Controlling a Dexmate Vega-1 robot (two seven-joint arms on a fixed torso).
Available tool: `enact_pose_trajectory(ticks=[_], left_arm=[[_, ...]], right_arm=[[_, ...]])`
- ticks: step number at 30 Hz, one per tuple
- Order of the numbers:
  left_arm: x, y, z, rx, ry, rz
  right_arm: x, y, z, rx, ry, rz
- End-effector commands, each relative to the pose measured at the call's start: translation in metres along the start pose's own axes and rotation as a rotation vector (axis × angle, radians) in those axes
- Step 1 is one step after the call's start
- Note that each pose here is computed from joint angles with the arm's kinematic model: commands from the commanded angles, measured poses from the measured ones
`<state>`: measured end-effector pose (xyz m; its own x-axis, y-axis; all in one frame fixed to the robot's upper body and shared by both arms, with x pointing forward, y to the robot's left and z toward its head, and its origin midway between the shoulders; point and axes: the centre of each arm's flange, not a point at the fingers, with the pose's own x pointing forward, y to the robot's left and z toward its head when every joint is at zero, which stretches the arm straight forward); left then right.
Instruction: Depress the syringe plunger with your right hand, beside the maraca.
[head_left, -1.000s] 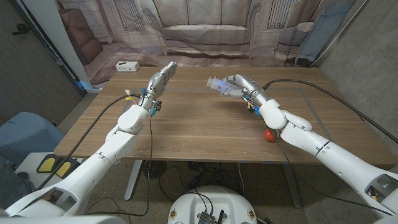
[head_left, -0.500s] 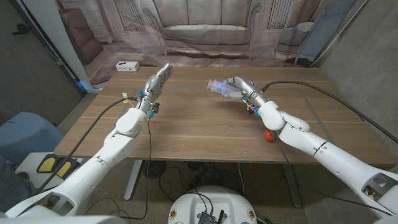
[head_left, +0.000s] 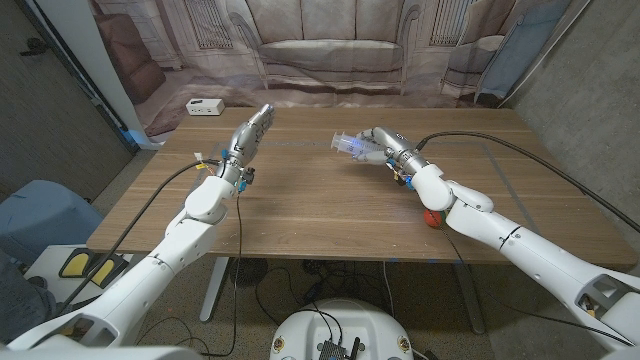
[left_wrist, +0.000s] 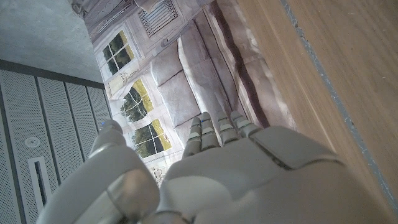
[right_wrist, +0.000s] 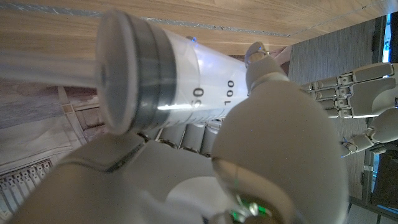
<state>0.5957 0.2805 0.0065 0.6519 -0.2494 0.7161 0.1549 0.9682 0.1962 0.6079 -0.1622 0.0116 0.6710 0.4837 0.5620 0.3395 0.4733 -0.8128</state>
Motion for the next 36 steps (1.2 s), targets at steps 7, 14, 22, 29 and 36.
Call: enact_pose_trajectory(ticks=[7, 14, 22, 29, 36], left_arm=[[-0.003, 0.0, -0.005, -0.009, 0.006, -0.003], [-0.001, -0.002, -0.005, -0.01, 0.001, -0.009], [0.001, -0.003, -0.003, -0.005, 0.0, -0.017], [0.002, -0.003, -0.002, 0.0, -0.001, -0.015], [0.002, -0.002, -0.004, -0.01, 0.0, -0.012]], right_arm=[[0.01, 0.023, -0.003, -0.02, -0.008, 0.061], [0.01, 0.03, -0.005, -0.072, 0.011, 0.071], [0.011, 0.034, -0.011, -0.057, 0.02, 0.076], [0.013, 0.037, -0.014, -0.04, 0.023, 0.085], [0.014, 0.041, -0.018, -0.019, 0.027, 0.09]])
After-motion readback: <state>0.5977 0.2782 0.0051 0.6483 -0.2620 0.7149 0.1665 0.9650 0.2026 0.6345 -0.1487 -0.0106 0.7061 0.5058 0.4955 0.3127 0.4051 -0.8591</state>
